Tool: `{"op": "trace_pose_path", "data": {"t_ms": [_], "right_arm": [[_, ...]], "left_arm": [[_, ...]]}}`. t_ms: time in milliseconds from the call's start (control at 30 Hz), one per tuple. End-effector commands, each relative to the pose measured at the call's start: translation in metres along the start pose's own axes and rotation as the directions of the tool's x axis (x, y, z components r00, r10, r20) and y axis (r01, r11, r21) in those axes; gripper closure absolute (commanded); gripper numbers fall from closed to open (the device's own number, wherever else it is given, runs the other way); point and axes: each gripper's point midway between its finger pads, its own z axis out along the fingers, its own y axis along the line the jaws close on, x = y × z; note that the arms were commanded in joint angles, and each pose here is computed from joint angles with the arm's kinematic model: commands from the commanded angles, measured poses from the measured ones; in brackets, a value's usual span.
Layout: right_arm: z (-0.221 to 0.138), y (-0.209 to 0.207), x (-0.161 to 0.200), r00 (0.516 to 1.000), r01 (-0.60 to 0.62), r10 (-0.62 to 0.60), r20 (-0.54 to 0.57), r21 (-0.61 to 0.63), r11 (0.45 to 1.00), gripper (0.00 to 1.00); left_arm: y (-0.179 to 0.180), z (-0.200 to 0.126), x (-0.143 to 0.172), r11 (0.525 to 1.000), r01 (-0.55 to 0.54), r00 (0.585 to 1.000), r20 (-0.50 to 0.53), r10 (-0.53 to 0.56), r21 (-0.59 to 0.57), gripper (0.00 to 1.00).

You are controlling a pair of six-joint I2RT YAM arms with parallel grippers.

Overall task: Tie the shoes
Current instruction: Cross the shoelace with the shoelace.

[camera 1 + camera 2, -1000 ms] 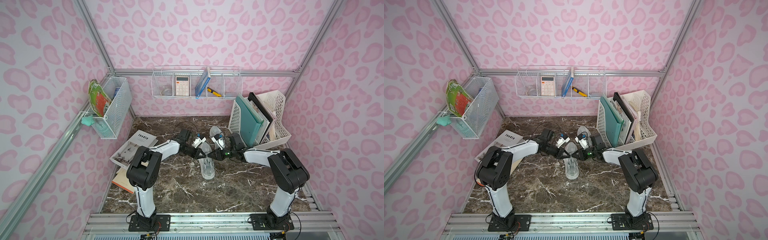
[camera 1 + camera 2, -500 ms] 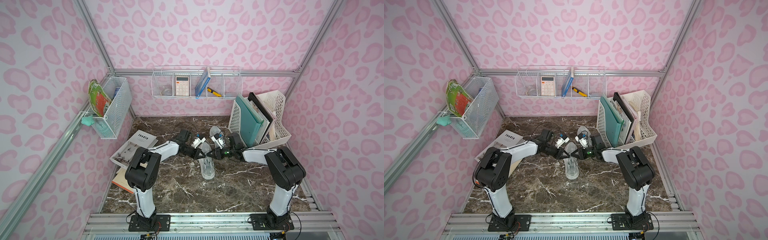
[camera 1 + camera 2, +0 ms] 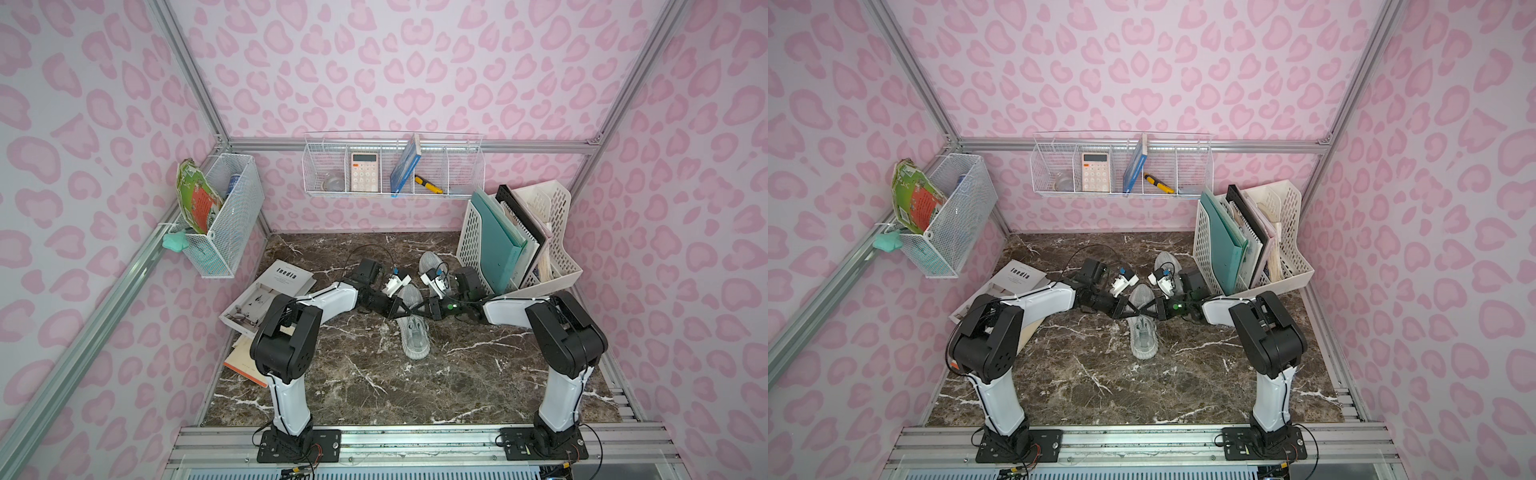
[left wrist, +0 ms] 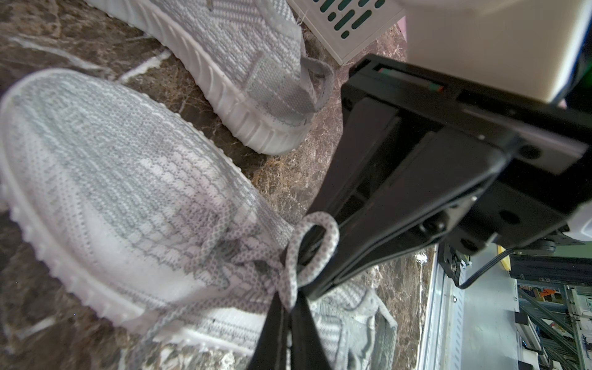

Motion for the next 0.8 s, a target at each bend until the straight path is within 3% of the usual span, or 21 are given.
{"op": "trace_pose_path", "data": {"t_ms": [0,433,767], "right_arm": [[-0.003,0.004,-0.007,1.0,0.017,-0.017,0.025,-0.01,1.0,0.9],[-0.016,0.008,-0.011,0.998,0.032,-0.031,0.051,-0.012,0.999,1.0],[-0.016,0.013,-0.01,0.998,0.033,-0.031,0.053,-0.043,0.999,1.0]], "left_arm": [[-0.005,-0.002,-0.001,1.0,-0.008,1.0,0.005,0.008,0.015,0.95],[-0.007,-0.001,-0.003,1.0,-0.008,1.0,0.011,0.008,0.027,0.93],[-0.014,0.002,-0.01,0.998,-0.026,0.999,0.028,0.024,0.054,0.8]]}}
